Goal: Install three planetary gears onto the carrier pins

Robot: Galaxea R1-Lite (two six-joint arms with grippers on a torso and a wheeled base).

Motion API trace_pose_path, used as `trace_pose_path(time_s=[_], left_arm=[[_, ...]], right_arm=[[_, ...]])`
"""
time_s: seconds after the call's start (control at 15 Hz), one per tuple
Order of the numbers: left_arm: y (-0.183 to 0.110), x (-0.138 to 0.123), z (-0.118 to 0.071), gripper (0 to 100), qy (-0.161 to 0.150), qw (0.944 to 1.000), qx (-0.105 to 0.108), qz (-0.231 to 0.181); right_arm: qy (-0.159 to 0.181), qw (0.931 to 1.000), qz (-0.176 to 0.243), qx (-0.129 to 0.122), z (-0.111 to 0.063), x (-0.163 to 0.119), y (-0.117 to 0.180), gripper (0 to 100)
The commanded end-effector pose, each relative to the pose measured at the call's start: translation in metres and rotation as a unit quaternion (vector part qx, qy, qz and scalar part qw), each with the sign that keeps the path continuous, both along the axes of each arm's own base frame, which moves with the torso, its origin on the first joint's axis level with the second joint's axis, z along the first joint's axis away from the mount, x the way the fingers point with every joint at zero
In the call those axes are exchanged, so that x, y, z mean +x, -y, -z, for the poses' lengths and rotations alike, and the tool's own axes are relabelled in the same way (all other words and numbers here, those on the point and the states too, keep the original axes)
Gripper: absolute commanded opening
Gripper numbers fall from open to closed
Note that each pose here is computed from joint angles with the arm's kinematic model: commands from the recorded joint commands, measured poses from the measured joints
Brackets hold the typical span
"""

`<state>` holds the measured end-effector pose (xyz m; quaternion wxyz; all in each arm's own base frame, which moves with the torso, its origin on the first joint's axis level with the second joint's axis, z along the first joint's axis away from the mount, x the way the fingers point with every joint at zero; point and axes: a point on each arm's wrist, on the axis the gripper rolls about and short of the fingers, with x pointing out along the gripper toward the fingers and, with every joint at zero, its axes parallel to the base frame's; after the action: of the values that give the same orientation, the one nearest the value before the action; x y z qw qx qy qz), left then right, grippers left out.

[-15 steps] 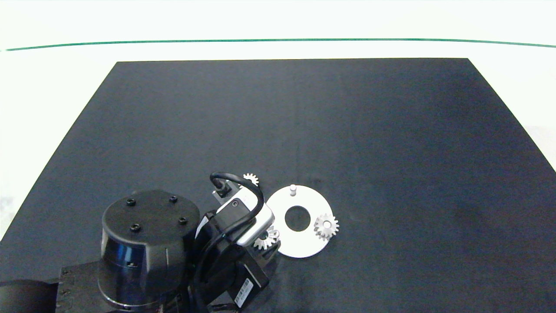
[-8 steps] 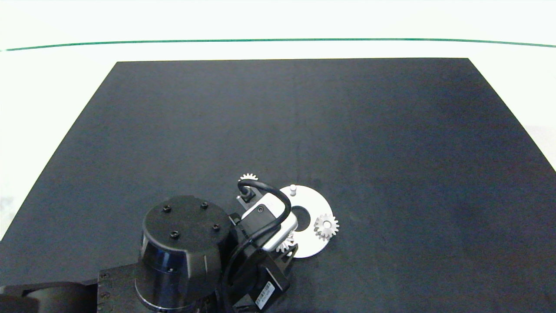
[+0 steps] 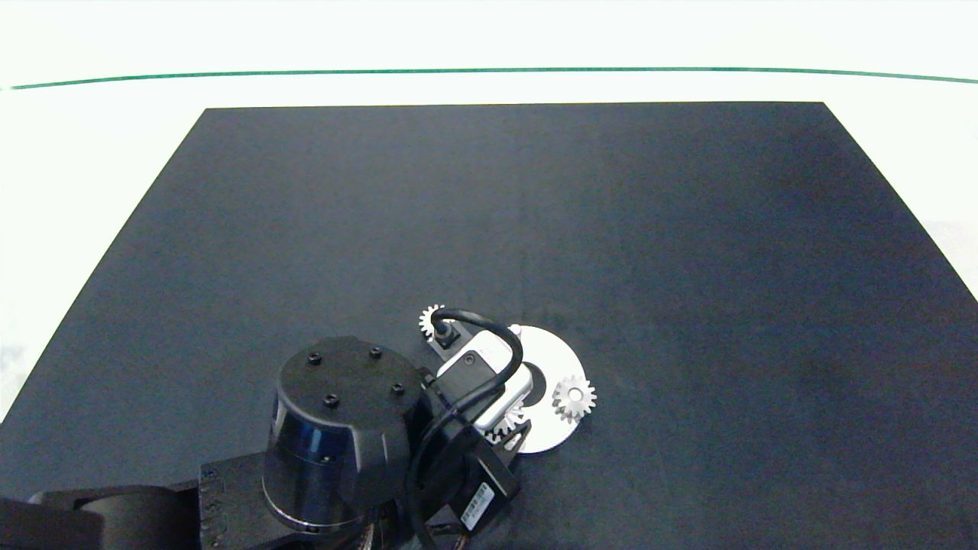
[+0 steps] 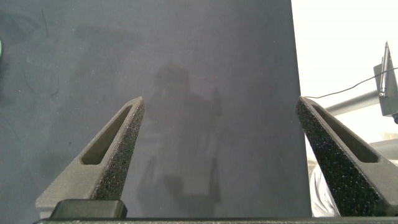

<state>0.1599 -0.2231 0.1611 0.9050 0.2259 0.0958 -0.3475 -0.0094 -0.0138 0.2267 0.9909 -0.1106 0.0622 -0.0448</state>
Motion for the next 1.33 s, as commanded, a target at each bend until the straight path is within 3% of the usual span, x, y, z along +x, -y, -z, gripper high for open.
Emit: trace_pose_path(time_s=[0.07, 0.4, 1.33], left_arm=[[0.0, 0.002, 0.001, 7, 0.001, 1.0, 0.001, -0.002], [-0.005, 0.008, 0.004, 7, 0.0, 0.9998, 0.008, -0.017], [-0.001, 0.014, 0.014, 7, 0.003, 0.9998, 0.002, -0.019]], right_arm=[[0.0, 1.0, 0.001, -0.001, 0.001, -0.001, 0.0, 100], [-0.004, 1.0, 0.001, -0.003, 0.002, -0.003, 0.001, 100], [-0.003, 1.0, 0.0, -0.002, 0.001, -0.003, 0.001, 100]])
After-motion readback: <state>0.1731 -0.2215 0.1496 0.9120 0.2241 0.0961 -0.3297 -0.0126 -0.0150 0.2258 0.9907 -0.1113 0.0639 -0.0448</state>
